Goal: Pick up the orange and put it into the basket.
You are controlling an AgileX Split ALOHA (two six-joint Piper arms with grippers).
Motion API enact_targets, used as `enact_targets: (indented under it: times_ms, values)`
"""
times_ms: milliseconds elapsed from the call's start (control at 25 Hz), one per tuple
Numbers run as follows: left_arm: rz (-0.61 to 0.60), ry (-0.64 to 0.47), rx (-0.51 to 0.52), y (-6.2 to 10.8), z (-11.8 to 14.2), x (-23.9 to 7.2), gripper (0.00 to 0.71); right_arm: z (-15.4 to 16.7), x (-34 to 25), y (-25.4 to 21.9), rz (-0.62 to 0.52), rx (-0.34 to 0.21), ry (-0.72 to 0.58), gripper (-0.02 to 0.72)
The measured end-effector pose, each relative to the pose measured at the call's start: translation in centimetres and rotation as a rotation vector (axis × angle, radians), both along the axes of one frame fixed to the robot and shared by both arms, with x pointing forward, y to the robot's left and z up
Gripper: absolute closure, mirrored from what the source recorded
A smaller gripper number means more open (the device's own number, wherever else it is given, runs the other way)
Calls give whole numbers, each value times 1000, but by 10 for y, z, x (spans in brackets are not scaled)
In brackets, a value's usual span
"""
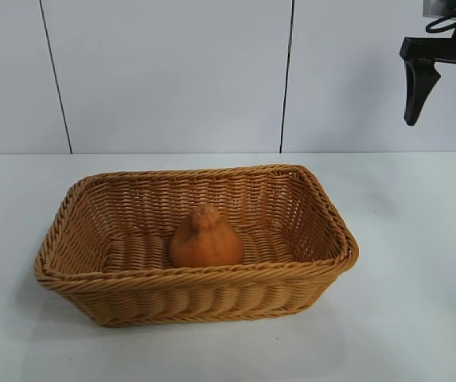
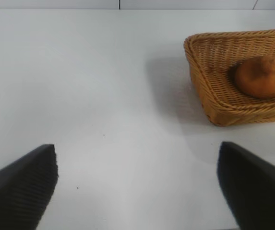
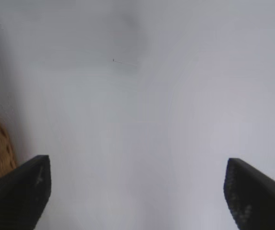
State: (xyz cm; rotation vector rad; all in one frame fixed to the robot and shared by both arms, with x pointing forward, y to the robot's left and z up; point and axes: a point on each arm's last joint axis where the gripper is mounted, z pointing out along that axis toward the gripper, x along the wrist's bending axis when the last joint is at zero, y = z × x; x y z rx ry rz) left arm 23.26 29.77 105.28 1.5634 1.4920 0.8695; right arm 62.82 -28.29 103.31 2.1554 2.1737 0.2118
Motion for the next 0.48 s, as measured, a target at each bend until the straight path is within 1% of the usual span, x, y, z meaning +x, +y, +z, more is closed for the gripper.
enact_targets:
  times_ms: [80, 120, 240, 360, 400, 480]
  values:
    - [0, 0, 0, 0, 0, 0, 65, 5, -28, -1, 8, 2, 22, 29]
    - [0, 0, 0, 0, 0, 0, 65, 5, -28, -1, 8, 2, 22, 29]
    - [0, 0, 0, 0, 0, 0, 65, 15, -71, -1, 16, 5, 35, 29]
    - [0, 0, 0, 0, 0, 0, 65, 19, -118, -3, 19, 6, 46, 29]
    - [0, 0, 0, 0, 0, 0, 65, 15, -150, -4, 20, 5, 63, 29]
    - [0, 0, 0, 0, 0, 0, 65, 13, -181, -5, 20, 6, 49, 29]
